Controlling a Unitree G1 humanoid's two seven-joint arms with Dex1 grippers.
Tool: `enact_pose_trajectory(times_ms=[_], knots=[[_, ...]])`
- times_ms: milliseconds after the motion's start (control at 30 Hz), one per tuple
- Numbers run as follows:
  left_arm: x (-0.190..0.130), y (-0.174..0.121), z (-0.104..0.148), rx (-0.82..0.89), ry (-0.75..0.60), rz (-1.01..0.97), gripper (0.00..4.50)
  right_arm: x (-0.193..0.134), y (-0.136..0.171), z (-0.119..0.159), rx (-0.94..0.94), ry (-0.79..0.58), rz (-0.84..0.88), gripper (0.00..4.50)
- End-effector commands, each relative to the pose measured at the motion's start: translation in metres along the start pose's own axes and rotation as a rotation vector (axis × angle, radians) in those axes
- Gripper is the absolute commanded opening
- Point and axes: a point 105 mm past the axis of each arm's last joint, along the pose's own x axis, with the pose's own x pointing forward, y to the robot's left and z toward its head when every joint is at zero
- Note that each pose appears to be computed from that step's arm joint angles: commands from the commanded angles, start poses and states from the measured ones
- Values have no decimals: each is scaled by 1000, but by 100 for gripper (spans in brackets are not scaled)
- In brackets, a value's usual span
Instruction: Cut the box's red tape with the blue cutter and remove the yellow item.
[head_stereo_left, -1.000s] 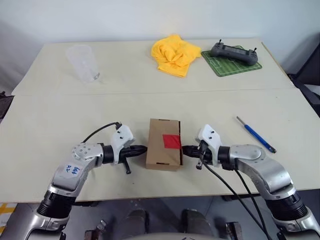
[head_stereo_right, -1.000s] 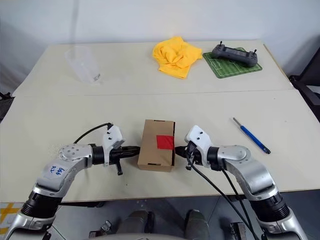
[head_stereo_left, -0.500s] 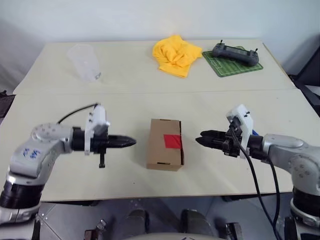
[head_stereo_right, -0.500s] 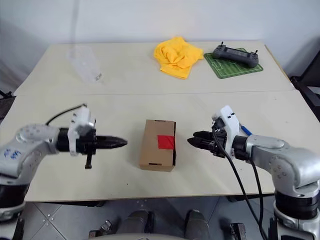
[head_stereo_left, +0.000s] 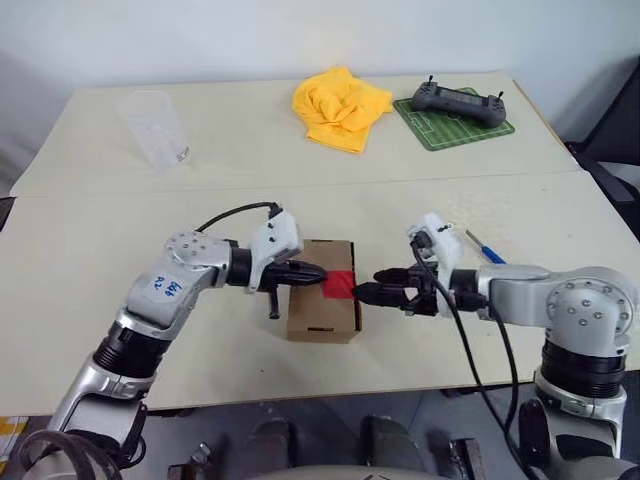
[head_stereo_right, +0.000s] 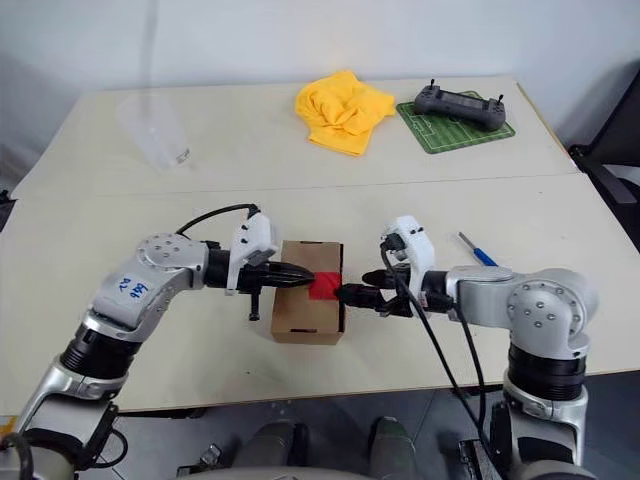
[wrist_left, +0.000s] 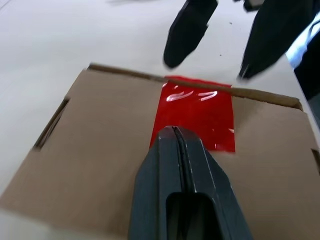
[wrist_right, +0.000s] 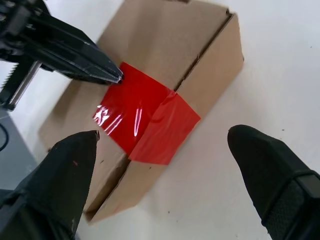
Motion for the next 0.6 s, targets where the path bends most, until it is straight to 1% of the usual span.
enact_pose_trajectory(times_ms=[33, 200, 333, 600], knots=[[6, -1, -3, 8, 11, 7, 0, -2, -7, -5, -9, 36, -41, 442], [10, -5, -5, 11, 15, -3, 0, 2, -12, -1, 26, 27, -44, 442], [7, -8, -9, 10, 22, -8, 0, -1, -20, -8, 39, 45, -75, 442], [6, -13, -21, -17, 44, -20, 0, -11, -35, -13, 72, 60, -116, 442]])
